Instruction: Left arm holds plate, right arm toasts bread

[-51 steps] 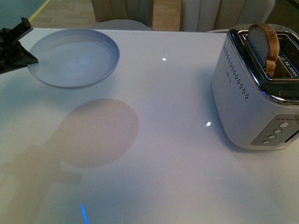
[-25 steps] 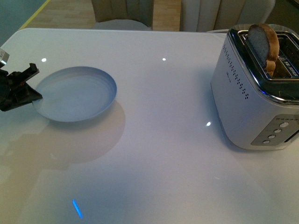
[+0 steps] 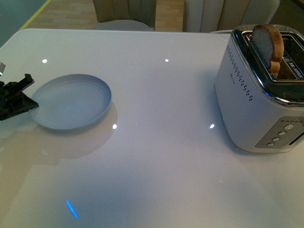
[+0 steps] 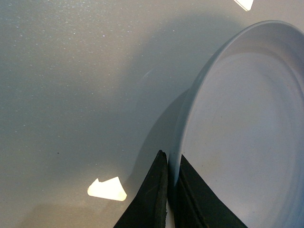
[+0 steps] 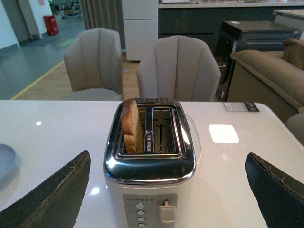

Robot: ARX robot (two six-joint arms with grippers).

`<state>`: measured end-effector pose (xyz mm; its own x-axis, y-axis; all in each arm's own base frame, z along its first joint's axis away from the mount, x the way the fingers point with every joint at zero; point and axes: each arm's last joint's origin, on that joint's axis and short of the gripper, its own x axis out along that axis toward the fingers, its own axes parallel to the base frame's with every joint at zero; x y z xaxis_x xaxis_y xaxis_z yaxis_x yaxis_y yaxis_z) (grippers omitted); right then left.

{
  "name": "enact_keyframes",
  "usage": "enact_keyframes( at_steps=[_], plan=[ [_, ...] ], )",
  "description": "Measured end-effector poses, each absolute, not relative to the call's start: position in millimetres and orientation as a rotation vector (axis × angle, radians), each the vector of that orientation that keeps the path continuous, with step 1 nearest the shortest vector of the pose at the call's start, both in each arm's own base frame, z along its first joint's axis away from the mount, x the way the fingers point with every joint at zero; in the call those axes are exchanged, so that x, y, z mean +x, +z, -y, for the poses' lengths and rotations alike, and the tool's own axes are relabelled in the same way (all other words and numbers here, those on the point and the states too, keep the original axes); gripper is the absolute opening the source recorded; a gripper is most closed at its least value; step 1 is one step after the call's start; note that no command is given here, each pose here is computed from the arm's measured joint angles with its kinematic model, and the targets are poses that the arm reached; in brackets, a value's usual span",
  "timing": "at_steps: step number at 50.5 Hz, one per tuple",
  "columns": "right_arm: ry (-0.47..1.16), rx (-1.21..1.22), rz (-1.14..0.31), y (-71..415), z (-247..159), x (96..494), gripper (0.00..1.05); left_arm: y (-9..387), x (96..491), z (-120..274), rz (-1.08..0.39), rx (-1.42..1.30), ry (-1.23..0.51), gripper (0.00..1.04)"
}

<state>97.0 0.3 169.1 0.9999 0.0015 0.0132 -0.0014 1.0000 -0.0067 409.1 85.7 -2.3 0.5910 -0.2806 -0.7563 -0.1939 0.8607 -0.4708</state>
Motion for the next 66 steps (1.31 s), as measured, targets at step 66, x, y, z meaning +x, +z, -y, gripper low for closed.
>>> enact_keyframes(
  at_steps=[66],
  plan=[
    [0.001,-0.007,0.013,169.1,-0.3,97.0,0.96,-19.4,408.6,-100.1,-0.955,-0.534,-0.047,0.03]
  ],
)
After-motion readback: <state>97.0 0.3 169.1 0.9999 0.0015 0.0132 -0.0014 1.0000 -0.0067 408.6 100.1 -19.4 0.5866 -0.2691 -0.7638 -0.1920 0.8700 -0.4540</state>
